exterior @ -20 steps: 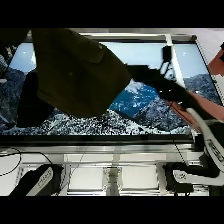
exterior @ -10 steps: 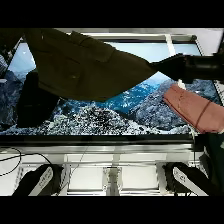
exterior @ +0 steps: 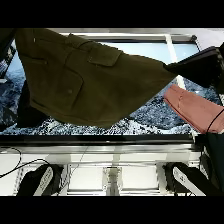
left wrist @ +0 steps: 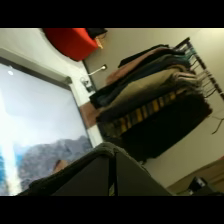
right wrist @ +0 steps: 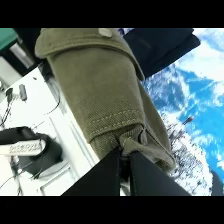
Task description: Fold the clothes and pants, and hang the long-sleeved shirts on hangers.
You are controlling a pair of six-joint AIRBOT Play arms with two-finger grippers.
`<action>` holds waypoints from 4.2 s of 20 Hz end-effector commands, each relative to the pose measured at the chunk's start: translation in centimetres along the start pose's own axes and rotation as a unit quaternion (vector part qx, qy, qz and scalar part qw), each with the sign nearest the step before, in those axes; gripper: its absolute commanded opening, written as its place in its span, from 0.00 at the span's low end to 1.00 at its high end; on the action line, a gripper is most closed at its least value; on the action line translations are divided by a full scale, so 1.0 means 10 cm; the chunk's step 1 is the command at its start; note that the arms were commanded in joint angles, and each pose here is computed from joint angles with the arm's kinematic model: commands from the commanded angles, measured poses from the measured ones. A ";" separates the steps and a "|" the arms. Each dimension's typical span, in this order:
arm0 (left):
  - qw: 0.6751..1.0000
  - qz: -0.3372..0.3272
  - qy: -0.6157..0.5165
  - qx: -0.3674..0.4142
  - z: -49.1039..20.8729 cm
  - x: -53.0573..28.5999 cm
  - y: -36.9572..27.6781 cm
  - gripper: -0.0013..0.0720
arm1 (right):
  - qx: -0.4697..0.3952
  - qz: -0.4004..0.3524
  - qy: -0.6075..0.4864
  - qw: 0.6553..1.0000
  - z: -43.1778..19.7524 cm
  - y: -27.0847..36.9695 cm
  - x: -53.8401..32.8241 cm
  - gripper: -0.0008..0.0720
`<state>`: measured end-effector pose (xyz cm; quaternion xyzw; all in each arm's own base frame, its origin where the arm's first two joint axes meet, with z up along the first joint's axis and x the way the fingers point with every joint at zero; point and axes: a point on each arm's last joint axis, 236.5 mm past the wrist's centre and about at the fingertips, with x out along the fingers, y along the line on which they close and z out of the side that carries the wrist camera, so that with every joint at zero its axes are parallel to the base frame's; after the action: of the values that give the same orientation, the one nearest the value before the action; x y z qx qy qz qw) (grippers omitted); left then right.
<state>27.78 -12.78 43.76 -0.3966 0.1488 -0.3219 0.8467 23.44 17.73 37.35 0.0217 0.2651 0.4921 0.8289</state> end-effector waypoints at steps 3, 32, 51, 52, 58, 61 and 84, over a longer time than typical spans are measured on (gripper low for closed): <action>0.992 0.121 0.022 -0.023 -0.14 -0.05 0.67 0.05 | 0.039 -0.023 0.063 0.997 -0.25 -0.11 -0.03 0.05; 0.905 0.144 -0.240 0.321 0.12 0.75 1.24 0.05 | -0.037 -0.222 0.006 0.974 0.48 -2.28 0.88 0.05; 0.983 0.105 -0.128 -0.080 -0.95 1.02 1.85 0.05 | 0.076 -0.106 0.221 0.966 -0.74 -1.05 0.43 0.04; 0.976 0.149 -0.136 -0.083 -1.00 1.02 2.26 0.05 | 0.107 -0.107 0.257 0.955 -0.97 -1.28 0.56 0.04; 0.943 0.264 -0.163 0.125 -0.86 1.06 3.17 0.05 | 0.149 -0.199 0.245 0.937 -1.43 -2.72 1.33 0.05; 0.926 0.253 -0.150 0.238 -0.81 1.23 3.13 0.05 | 0.125 -0.246 0.167 0.946 -1.15 -3.13 1.48 0.05; 0.688 0.325 0.481 0.436 -2.26 -0.33 3.91 0.07 | 0.259 -0.044 0.382 0.886 -3.11 -1.77 2.12 0.39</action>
<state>33.59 -5.49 0.34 0.2985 0.4439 -0.1863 0.8241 33.07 18.58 -3.35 0.0239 0.6582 0.3338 0.6744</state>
